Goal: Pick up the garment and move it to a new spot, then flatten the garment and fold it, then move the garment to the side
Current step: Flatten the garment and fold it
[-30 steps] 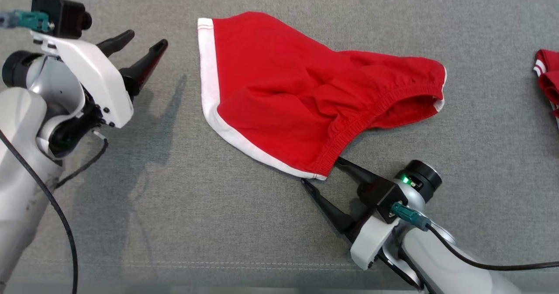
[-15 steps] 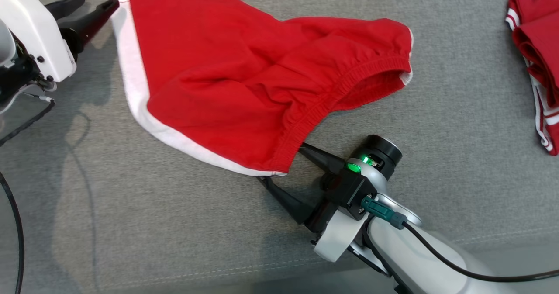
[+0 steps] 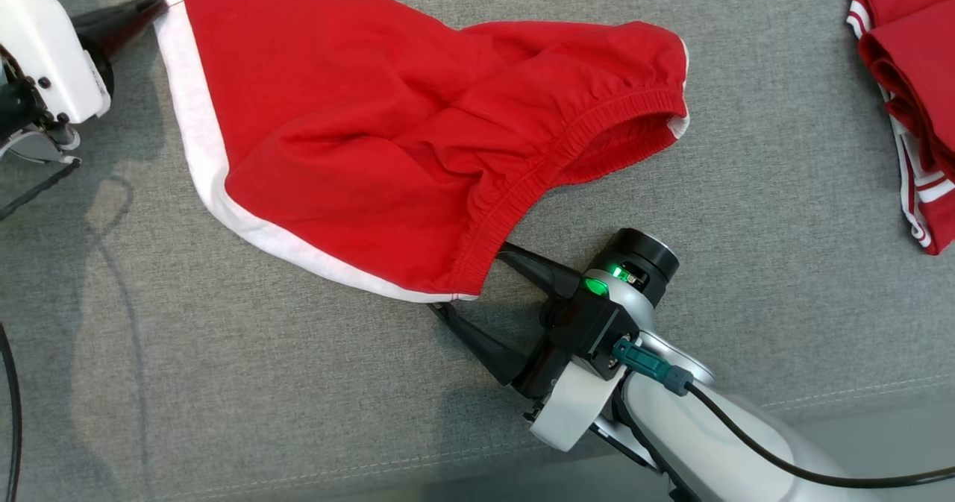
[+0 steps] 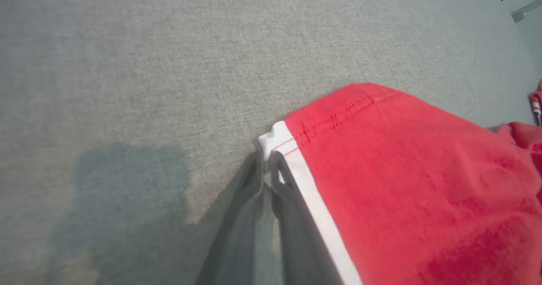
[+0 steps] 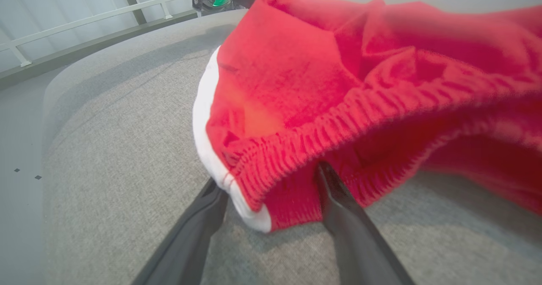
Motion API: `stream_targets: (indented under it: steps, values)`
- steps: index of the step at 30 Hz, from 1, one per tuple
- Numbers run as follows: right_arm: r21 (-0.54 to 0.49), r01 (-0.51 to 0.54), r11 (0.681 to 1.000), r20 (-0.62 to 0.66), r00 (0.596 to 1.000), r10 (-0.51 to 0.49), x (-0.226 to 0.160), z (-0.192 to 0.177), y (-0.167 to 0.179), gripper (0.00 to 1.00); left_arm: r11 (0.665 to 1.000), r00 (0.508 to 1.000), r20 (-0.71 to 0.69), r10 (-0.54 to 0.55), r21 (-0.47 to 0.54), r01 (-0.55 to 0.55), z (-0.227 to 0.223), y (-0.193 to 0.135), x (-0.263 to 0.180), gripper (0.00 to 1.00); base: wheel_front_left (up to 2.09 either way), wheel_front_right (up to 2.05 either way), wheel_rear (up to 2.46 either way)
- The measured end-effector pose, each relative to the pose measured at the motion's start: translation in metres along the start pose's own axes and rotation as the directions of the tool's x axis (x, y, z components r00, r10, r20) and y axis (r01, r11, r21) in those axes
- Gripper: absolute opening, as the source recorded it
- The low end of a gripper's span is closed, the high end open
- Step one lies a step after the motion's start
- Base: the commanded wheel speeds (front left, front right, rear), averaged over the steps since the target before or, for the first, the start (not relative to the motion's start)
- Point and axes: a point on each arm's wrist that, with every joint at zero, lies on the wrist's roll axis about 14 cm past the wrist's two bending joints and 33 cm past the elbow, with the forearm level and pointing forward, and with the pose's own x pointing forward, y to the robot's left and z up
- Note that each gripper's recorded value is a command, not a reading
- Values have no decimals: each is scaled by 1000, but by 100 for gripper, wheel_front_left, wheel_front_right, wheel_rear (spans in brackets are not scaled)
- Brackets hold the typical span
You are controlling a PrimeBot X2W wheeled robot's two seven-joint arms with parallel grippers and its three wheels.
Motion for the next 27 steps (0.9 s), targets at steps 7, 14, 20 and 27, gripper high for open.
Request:
stream_targets:
  steps: [7, 14, 20, 27]
  values:
    - [-8, 37, 999, 13, 999, -37, -3, 6, -12, 0, 998, 998, 14, -59, -3, 59, 4, -20, -5, 0, 0, 0, 0]
    - [-14, 106, 994, 16, 994, -106, -40, 12, -35, 0, 992, 970, 208, -124, 39, 118, 40, -41, -33, 0, 0, 0, 0]
    - [137, 119, 983, 46, 991, -127, -83, 31, -34, 0, 971, 903, 367, -224, 7, 239, 9, -68, -70, 0, 0, 0, 0]
    - [455, 189, 871, 40, 972, -231, -132, 39, -36, 0, 906, 840, 469, -274, -168, 389, -72, -103, -124, 0, 0, 0, 0]
